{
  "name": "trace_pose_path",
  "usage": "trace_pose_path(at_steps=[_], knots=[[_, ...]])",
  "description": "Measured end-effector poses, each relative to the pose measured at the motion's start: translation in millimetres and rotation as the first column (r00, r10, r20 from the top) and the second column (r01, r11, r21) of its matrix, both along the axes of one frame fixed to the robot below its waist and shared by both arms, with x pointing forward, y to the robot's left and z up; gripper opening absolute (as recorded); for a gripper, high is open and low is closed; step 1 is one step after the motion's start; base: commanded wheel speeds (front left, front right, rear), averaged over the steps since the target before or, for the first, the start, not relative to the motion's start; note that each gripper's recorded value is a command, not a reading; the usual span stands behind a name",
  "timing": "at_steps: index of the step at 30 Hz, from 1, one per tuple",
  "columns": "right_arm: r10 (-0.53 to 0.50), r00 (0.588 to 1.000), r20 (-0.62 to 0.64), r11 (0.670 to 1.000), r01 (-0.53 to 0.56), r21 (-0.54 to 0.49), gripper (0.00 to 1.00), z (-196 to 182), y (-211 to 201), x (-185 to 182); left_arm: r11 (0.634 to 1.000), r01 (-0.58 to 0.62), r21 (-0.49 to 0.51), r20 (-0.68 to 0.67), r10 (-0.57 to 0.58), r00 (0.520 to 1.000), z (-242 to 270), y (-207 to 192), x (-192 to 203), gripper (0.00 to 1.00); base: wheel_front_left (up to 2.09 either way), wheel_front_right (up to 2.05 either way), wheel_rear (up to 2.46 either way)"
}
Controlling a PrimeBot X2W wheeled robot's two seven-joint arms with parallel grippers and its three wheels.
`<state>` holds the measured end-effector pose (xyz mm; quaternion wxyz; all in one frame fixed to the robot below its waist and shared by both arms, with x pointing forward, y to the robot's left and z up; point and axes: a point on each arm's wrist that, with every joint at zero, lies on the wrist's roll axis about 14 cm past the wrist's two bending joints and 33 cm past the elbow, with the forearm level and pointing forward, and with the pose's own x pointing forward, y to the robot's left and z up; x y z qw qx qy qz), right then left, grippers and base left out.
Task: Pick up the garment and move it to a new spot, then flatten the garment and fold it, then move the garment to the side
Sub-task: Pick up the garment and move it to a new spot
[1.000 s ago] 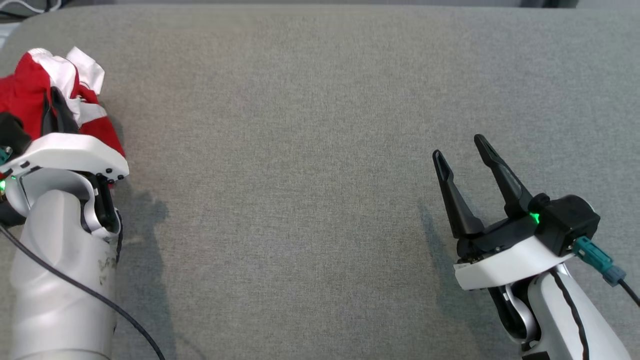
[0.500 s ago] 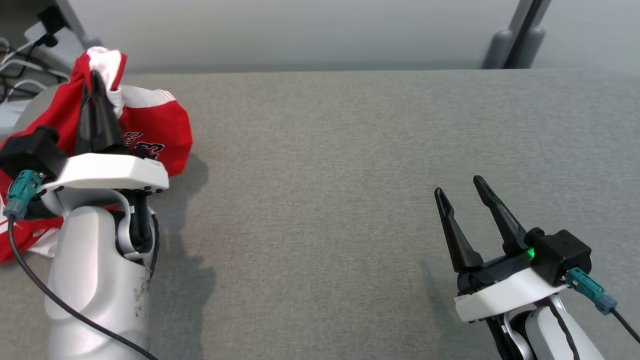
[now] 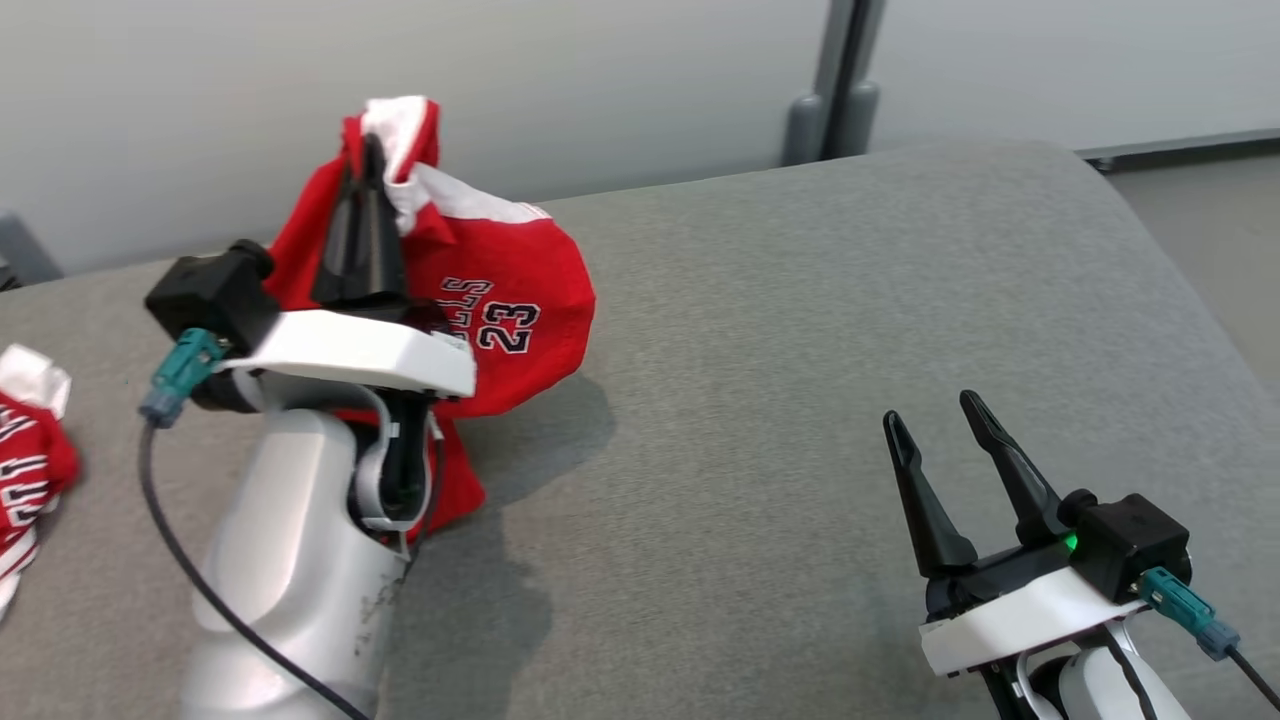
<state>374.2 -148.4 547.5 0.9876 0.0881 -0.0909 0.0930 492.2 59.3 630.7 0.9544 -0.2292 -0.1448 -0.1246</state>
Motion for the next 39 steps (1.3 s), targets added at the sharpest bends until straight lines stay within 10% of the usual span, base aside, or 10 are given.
trace_pose_path(at_steps=[15,39], knots=[[-0.150,0.988,-0.026,0.989,0.150,0.000,1.00,-7,-47,-23,0.945,0.318,0.079,0.018,-0.320,0.947,12,-134,-8,0.00,0.00,0.00,0.00],[-0.032,0.999,-0.044,0.999,0.033,0.019,1.00,-14,-7,-4,0.963,0.257,0.079,-0.508,-0.183,0.842,-186,-66,-82,0.00,0.00,0.00,0.00]])
